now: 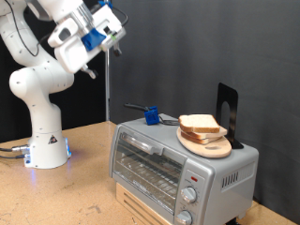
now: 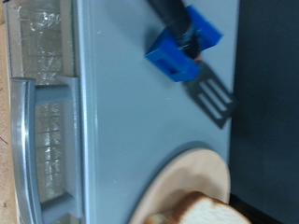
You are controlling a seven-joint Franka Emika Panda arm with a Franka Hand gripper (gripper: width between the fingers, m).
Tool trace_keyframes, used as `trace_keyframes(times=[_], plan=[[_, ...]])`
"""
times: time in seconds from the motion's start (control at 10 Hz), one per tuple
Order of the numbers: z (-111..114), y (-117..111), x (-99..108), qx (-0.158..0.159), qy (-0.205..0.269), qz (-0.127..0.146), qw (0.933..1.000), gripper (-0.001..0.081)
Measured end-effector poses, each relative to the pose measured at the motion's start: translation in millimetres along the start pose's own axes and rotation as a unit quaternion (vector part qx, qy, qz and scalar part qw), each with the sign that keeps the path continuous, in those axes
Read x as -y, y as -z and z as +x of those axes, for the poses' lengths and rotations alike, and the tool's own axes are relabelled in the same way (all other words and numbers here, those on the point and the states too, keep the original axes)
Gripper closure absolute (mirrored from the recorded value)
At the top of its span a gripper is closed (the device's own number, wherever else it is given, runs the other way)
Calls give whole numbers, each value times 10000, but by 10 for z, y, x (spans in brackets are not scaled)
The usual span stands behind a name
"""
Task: Make a piece of toast with the oven
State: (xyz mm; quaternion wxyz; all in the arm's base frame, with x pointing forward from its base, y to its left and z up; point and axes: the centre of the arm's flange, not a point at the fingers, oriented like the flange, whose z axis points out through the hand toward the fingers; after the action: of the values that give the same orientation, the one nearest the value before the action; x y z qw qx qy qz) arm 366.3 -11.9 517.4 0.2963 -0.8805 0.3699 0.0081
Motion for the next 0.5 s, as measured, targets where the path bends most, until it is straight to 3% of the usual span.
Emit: trace_keyframes(times=[0.5], plan=[[313, -714, -56, -171, -85, -409, 9990, 1]])
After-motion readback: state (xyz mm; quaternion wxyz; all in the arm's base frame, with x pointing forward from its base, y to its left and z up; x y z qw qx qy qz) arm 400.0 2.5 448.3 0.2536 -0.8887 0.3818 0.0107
